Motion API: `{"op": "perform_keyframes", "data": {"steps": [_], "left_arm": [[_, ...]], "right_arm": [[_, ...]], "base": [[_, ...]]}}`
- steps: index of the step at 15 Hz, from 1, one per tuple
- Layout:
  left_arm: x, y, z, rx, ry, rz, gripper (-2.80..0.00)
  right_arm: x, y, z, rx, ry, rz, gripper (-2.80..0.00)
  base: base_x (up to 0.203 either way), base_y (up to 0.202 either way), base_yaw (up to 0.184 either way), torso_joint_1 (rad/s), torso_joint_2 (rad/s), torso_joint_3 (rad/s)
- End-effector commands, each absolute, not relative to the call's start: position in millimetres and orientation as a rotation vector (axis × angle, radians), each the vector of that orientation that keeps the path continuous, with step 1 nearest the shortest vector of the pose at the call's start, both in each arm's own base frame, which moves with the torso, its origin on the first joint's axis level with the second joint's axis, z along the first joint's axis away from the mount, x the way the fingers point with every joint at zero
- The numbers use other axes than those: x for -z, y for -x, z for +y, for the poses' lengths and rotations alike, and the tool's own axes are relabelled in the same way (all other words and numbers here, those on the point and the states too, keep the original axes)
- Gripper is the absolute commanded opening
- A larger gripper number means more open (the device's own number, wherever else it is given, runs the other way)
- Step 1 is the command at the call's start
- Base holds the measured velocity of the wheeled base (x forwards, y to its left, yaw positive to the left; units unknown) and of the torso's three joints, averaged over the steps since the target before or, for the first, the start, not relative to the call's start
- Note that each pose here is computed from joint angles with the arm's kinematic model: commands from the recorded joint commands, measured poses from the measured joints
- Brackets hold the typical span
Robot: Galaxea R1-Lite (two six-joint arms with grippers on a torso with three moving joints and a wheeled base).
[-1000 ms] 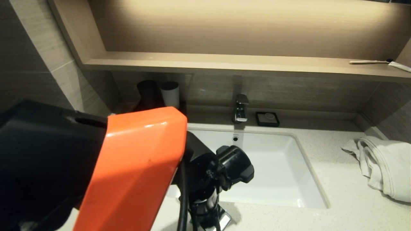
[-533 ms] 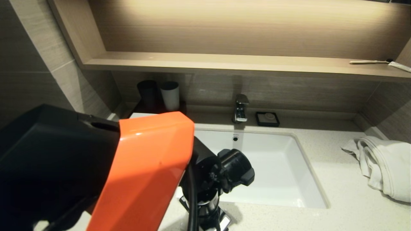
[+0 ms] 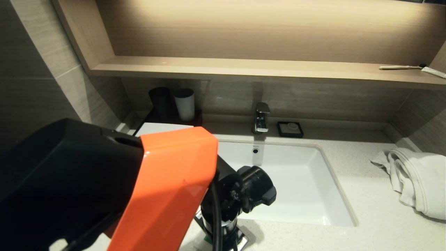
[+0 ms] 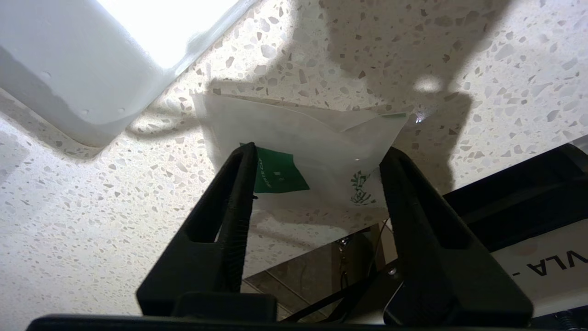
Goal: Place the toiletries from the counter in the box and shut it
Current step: Pick up the bathroom toiletry, then place the bathroom toiletry into the drawer
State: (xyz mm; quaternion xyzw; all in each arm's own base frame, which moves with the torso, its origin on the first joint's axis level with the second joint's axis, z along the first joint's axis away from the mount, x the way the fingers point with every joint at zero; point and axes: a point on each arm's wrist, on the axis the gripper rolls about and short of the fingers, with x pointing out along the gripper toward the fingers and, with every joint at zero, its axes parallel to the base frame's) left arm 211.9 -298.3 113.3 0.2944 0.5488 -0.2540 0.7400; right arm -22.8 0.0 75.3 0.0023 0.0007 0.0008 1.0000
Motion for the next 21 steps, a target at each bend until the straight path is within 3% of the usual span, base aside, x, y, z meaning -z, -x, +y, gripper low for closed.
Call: {"op": "perform_keyframes", "data": {"steps": [1, 10, 14, 21], "left_arm": [[-112, -212, -298, 0.554, -0.651, 1.210, -2.80], [-134, -210, -292, 0.539, -0.580, 1.172, -2.80], [-172, -222, -251, 0.426, -0.426, 1.155, -2.80], [-182, -263, -208, 0.268, -0.303, 1.155, -2.80]], "right_arm": [[-75, 23, 0, -0.002, -0.005, 0.002, -2.80], [-75, 23, 0, -0.002, -0.005, 0.002, -2.80], [-75, 23, 0, -0.002, -0.005, 0.002, -2.80], [-75, 23, 0, -0.002, -0.005, 0.002, -2.80]], "base": [[0.000, 0.000, 0.000, 0.000, 0.00, 0.000], [0.000, 0.000, 0.000, 0.000, 0.00, 0.000], [0.000, 0.000, 0.000, 0.000, 0.00, 0.000], [0.000, 0.000, 0.000, 0.000, 0.00, 0.000]]}}
